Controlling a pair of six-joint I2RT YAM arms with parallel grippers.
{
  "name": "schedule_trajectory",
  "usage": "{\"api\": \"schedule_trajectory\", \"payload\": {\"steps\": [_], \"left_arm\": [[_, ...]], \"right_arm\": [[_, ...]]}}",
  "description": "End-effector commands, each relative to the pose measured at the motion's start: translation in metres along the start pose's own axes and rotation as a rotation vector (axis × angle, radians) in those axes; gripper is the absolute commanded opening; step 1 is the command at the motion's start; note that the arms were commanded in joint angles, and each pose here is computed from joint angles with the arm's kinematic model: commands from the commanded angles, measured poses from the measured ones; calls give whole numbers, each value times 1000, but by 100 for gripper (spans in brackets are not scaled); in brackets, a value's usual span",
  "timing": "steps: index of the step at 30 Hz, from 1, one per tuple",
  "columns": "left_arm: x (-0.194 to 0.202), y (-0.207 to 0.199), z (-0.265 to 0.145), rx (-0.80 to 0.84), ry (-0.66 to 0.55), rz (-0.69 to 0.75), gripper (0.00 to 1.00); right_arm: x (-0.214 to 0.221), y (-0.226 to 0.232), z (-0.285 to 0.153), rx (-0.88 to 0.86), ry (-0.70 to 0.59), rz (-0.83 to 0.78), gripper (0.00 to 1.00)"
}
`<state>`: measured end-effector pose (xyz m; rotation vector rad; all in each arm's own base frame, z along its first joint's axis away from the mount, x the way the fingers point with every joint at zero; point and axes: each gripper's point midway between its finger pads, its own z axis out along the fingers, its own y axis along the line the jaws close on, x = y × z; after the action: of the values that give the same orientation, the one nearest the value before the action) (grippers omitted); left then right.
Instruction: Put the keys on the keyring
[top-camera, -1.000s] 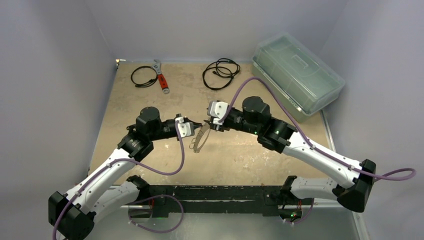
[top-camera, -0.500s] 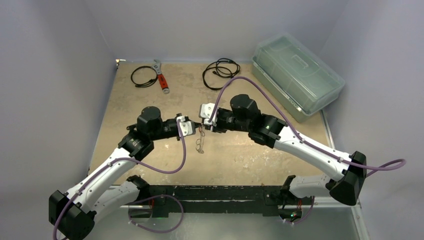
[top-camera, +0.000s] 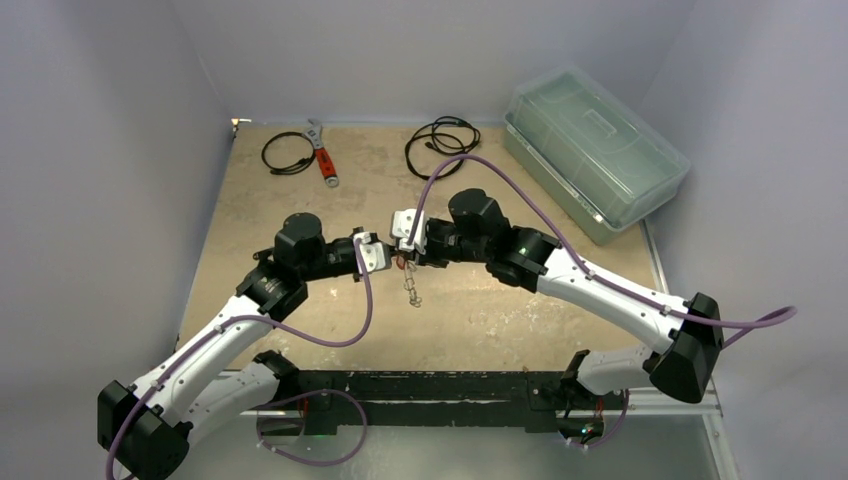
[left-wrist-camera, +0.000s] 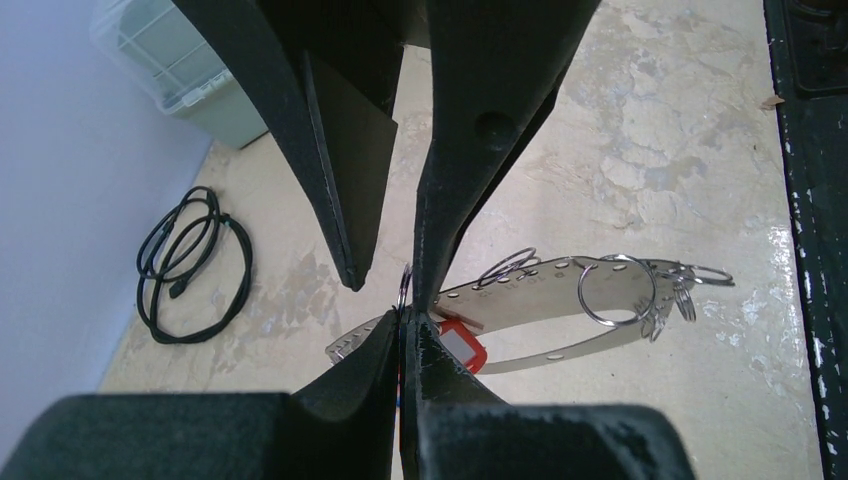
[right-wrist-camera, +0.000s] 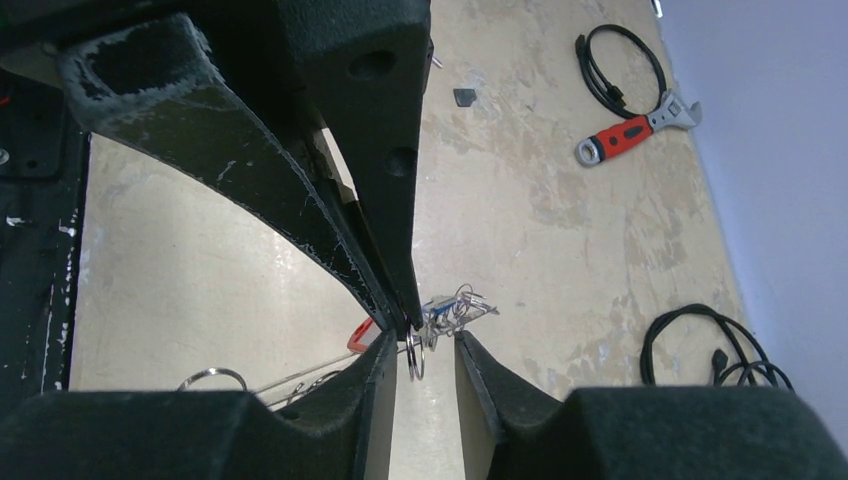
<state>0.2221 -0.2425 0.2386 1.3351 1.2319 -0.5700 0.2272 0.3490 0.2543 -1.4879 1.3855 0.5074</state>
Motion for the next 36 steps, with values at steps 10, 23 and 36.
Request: {"api": "schedule_trajectory", "payload": {"steps": [10,23,36], "left_arm": [[-34,19,-7,-59,-71,84,0],[-41,31,-16,-151,-89,112,23],[-68,17,-19,-97,-233,113,35]], "right_arm": [[-12,-7,2,13,-22,-21,5],[-42,-13,-18,72,-171,-60,0],[-79,-31,-61,262,-417,-62,0]]}}
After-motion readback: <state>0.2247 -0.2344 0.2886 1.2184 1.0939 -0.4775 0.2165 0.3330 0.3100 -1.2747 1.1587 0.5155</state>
